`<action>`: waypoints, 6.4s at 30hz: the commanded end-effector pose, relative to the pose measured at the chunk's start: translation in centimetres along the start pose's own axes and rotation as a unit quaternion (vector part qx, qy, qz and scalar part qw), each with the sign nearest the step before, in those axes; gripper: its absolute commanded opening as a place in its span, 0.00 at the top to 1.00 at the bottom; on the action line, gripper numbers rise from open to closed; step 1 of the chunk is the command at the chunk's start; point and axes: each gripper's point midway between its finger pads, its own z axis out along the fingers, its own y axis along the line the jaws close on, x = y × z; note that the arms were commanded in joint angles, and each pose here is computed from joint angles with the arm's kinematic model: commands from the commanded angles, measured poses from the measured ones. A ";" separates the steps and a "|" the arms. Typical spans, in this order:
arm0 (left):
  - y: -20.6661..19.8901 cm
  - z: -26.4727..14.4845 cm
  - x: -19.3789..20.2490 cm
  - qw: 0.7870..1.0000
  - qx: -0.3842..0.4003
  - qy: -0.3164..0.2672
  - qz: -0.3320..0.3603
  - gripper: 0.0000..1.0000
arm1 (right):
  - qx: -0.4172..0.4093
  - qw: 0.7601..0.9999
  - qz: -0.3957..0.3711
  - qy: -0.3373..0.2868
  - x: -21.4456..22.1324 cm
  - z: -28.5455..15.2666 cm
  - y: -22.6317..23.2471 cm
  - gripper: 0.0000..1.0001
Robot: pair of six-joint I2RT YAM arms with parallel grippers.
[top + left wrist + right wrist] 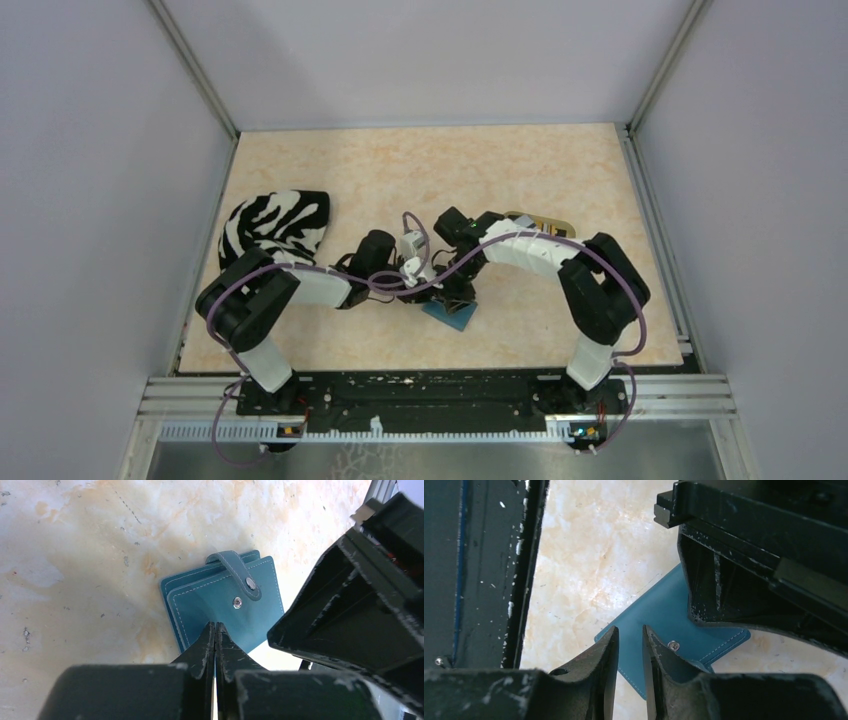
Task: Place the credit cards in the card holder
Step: Close the card holder at the center of the board.
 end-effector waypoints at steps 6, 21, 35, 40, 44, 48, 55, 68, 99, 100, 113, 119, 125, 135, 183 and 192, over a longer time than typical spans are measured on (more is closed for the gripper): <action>0.6 0.3 0.8 1.000 -0.003 0.014 -0.004 0.99 | 0.073 0.994 -0.035 -0.076 -3.1 -4.6 -1.9 0.82; 0.4 0.3 0.8 1.000 0.003 0.016 -0.006 0.99 | 0.157 0.988 -0.010 0.010 -0.1 -4.8 -4.7 0.57; 0.3 0.3 0.8 1.000 0.005 0.016 -0.006 0.99 | 0.154 0.987 0.009 0.048 0.9 -2.9 -5.1 0.62; 0.3 0.2 0.7 1.000 0.005 0.015 -0.006 0.99 | 0.161 0.985 0.013 0.055 1.0 -2.7 -5.4 0.71; 0.2 0.2 0.8 1.000 0.006 0.015 -0.005 0.99 | 0.167 0.984 0.016 0.055 0.9 -2.9 -5.5 0.84; 0.3 0.2 0.8 1.000 0.005 0.015 -0.006 0.99 | 0.171 0.984 0.018 0.056 0.9 -3.0 -5.7 0.93; 0.3 0.3 0.8 1.000 0.005 0.015 -0.006 0.99 | 0.177 0.982 0.021 0.055 0.6 -3.5 -5.6 0.67; 0.7 0.3 0.8 1.000 -0.008 0.008 -0.023 1.00 | 0.268 0.962 0.046 0.008 -1.2 -6.5 -5.9 0.51; 1.3 0.4 1.1 0.994 -0.029 -0.020 -0.108 1.00 | 0.319 0.920 0.189 -0.126 -0.9 -4.6 -6.5 0.43; 1.3 0.3 1.1 0.994 -0.030 -0.020 -0.108 1.00 | 0.321 0.920 0.189 -0.121 -0.8 -4.6 -6.5 0.43; 1.4 0.3 1.0 0.994 -0.035 -0.023 -0.102 1.00 | 0.333 0.920 0.185 -0.095 0.0 -4.8 -6.8 0.76; 1.4 0.2 0.9 0.994 -0.035 -0.023 -0.100 1.00 | 0.340 0.917 0.185 -0.093 0.1 -5.3 -6.9 0.92; 1.4 0.2 0.8 0.994 -0.036 -0.024 -0.097 1.00 | 0.333 0.918 0.188 -0.105 0.2 -6.0 -6.6 1.00; 1.4 0.4 1.1 0.995 -0.032 -0.019 -0.098 1.00 | 0.246 0.937 0.207 -0.136 0.3 -4.1 -4.0 1.00; 1.1 0.2 0.8 0.995 -0.027 -0.022 -0.091 1.00 | 0.229 0.955 0.169 -0.089 1.4 0.0 -1.6 1.00; 1.1 0.2 0.8 0.995 -0.028 -0.022 -0.090 1.00 | 0.207 0.964 0.150 -0.068 1.7 0.8 -0.4 1.00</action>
